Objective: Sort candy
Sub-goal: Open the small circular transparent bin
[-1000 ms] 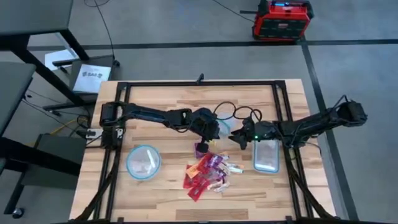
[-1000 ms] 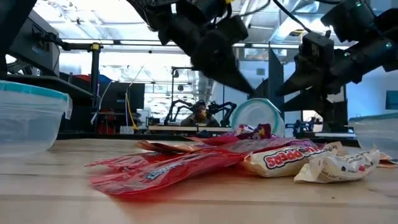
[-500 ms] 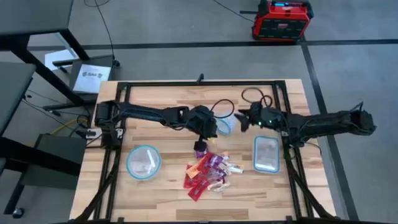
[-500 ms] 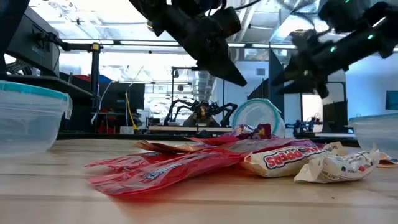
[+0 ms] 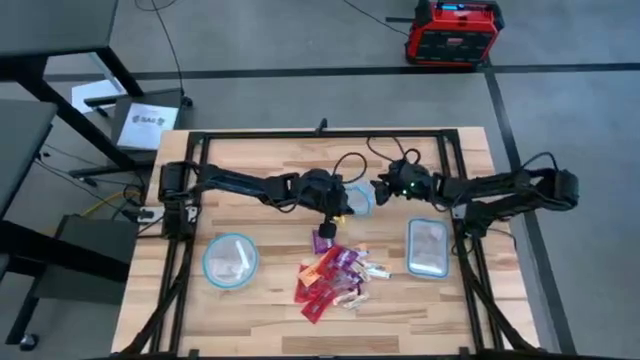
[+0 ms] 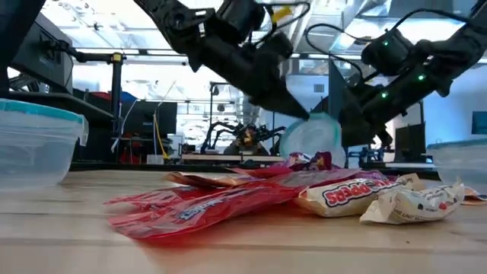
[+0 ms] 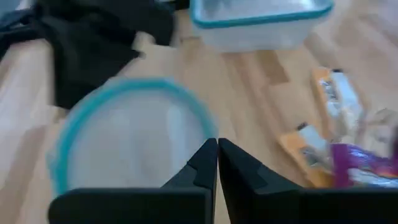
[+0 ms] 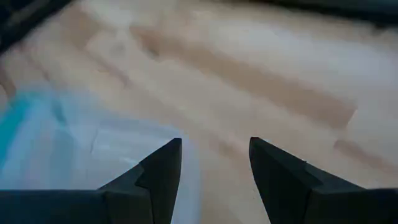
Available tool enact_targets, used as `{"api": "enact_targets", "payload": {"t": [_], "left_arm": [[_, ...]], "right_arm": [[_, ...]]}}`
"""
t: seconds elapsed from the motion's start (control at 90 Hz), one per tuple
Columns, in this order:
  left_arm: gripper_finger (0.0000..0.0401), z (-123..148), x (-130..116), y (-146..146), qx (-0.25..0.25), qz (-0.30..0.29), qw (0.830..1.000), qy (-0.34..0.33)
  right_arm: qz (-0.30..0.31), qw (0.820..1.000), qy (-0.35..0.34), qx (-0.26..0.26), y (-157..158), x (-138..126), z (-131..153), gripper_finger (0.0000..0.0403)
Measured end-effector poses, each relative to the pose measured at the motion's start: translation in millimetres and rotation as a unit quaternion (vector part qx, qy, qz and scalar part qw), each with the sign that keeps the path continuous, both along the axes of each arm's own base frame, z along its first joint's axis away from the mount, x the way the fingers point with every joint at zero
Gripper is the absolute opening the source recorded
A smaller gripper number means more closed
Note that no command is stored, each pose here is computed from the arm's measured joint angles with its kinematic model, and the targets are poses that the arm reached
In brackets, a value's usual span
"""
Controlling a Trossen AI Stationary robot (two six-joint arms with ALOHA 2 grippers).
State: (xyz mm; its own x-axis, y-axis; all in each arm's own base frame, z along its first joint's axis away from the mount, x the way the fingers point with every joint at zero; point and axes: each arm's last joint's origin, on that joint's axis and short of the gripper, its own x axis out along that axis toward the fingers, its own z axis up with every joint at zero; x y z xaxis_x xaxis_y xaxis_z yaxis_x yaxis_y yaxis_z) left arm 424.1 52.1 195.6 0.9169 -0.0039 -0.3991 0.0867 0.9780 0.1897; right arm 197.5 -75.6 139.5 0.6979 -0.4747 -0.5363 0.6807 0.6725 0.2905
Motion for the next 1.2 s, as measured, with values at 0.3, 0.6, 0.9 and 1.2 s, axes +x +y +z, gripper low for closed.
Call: {"api": "enact_targets", "payload": {"t": [0.3,0.6,0.9,1.2], "left_arm": [[0.0000,5.5,-1.0,14.4,0.006,0.025,1.000,-0.012],[0.0000,9.4,2.1,3.0,0.003,0.006,0.999,-0.033],[0.0000,10.1,1.4,10.3,0.007,0.013,0.999,-0.036],[0.0000,10.3,-1.3,24.0,0.008,0.030,0.999,-0.034]], "right_arm": [[0.022,0.999,0.009,0.034,11.5,10.6,-16.5,0.0175],[0.039,0.997,-0.013,0.061,21.1,22.1,-27.3,0.0175],[0.036,0.997,-0.003,0.075,23.6,23.5,-35.4,0.0175],[-0.018,0.997,-0.012,0.077,1.2,16.5,-32.8,0.0175]]}}
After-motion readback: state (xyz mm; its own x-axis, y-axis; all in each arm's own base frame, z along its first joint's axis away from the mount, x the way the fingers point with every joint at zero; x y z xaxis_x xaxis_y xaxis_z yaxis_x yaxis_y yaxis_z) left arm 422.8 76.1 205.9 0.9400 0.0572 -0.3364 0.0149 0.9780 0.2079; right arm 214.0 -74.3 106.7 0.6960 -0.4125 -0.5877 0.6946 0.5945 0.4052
